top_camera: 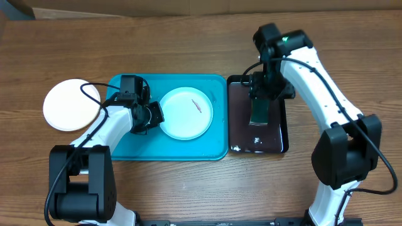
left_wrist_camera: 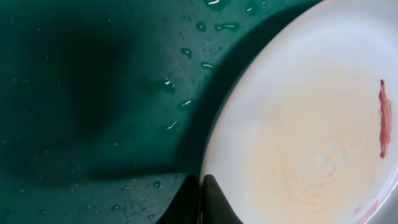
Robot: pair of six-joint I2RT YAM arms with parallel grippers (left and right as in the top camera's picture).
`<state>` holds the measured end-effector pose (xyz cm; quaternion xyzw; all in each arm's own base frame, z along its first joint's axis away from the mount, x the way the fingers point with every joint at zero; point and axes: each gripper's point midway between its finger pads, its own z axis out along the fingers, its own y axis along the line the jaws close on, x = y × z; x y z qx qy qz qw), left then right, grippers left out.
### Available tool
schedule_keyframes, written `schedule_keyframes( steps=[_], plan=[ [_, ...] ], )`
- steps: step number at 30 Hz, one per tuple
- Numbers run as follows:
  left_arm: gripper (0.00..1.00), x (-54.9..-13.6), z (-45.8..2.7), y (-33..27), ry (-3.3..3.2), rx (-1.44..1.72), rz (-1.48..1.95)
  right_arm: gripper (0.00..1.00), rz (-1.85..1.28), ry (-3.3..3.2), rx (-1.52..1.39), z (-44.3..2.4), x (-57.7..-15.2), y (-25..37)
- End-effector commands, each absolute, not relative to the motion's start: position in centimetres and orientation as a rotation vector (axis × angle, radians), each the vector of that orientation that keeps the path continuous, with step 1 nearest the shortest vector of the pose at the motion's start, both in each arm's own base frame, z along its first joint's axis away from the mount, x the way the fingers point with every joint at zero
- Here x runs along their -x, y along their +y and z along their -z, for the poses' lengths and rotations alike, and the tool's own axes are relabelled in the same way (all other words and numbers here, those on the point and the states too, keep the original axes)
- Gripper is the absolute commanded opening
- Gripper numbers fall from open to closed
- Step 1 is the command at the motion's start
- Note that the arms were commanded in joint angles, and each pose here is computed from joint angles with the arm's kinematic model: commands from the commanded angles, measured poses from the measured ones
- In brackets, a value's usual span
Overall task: Clean dirty plates on tray and stack at the side
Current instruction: 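Lower the right gripper onto the green sponge in the black tray, then grasp the sponge with the right gripper and lift it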
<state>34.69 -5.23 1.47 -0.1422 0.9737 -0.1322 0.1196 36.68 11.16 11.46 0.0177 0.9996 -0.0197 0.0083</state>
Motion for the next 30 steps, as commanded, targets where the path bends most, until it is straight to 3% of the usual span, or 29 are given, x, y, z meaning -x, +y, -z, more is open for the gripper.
schedule_keyframes(
  steps=[1,22,30],
  plan=[
    [0.05,-34.1,-0.8,-5.4,2.868,0.435,0.384,0.77,0.105,3.134,-0.09,-9.1,-36.2,10.5],
    [0.05,-34.0,-0.8,-5.4,2.876,0.437,0.382,0.73,-0.013,3.092,-0.09,-2.3,-36.1,11.5],
    [0.05,-34.0,-0.8,-5.4,2.875,0.437,0.382,0.57,-0.027,3.067,-0.089,-2.0,-36.6,11.7]
  ],
)
